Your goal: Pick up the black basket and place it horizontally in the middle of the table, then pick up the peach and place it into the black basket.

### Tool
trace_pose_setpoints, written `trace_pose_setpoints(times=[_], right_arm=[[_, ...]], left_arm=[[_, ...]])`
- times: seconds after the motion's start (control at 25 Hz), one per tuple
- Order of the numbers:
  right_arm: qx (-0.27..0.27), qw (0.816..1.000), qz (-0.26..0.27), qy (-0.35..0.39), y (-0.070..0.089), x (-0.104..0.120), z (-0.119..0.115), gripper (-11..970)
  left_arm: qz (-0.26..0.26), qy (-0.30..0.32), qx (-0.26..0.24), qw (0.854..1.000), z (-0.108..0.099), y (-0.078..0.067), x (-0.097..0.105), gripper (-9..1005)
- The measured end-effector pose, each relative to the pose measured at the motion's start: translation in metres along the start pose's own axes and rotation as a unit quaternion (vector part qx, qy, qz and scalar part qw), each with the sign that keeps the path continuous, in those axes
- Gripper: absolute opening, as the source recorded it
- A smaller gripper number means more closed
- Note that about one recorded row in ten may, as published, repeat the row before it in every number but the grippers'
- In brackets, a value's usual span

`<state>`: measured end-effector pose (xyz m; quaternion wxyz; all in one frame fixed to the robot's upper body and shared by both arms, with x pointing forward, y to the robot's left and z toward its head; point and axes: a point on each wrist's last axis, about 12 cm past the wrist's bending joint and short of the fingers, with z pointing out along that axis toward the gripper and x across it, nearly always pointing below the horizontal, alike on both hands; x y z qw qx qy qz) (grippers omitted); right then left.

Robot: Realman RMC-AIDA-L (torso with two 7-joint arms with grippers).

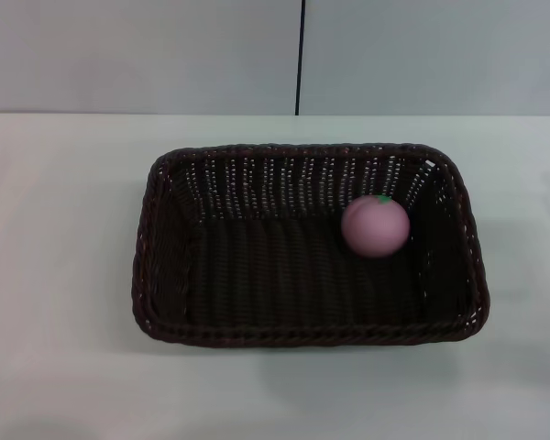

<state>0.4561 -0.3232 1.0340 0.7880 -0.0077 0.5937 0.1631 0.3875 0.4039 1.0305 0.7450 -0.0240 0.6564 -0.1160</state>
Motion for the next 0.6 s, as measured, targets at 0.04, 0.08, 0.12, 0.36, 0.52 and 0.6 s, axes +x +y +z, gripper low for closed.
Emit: trace_pose_setpoints(times=[0.04,0.08,0.12,0.36,0.52,0.6], right_arm=[[0.022,1.0,-0.013,0.002,0.004,0.005,0.001,678],[0.031,0.999,-0.021,0.005,0.006,0.008,0.003,678],[0.037,0.999,-0.026,0.009,0.008,0.01,0.004,678],[0.027,0.999,-0.014,0.021,0.014,0.016,0.017,679],[0.025,0.999,-0.017,0.032,0.013,0.018,0.024,678],[0.026,0.999,-0.018,0.035,0.012,0.019,0.026,678]], left_arm=[[-0.004,-0.001,-0.002,1.0,-0.002,-0.002,0.002,748],[-0.008,-0.002,-0.004,1.0,-0.003,-0.003,0.003,748],[-0.012,-0.003,-0.004,1.0,-0.005,-0.006,0.005,748],[-0.007,-0.011,0.002,1.0,-0.009,-0.015,0.01,748],[-0.012,-0.022,0.008,1.0,-0.006,-0.023,0.012,748],[-0.02,-0.029,0.013,0.999,-0.004,-0.027,0.013,748]])
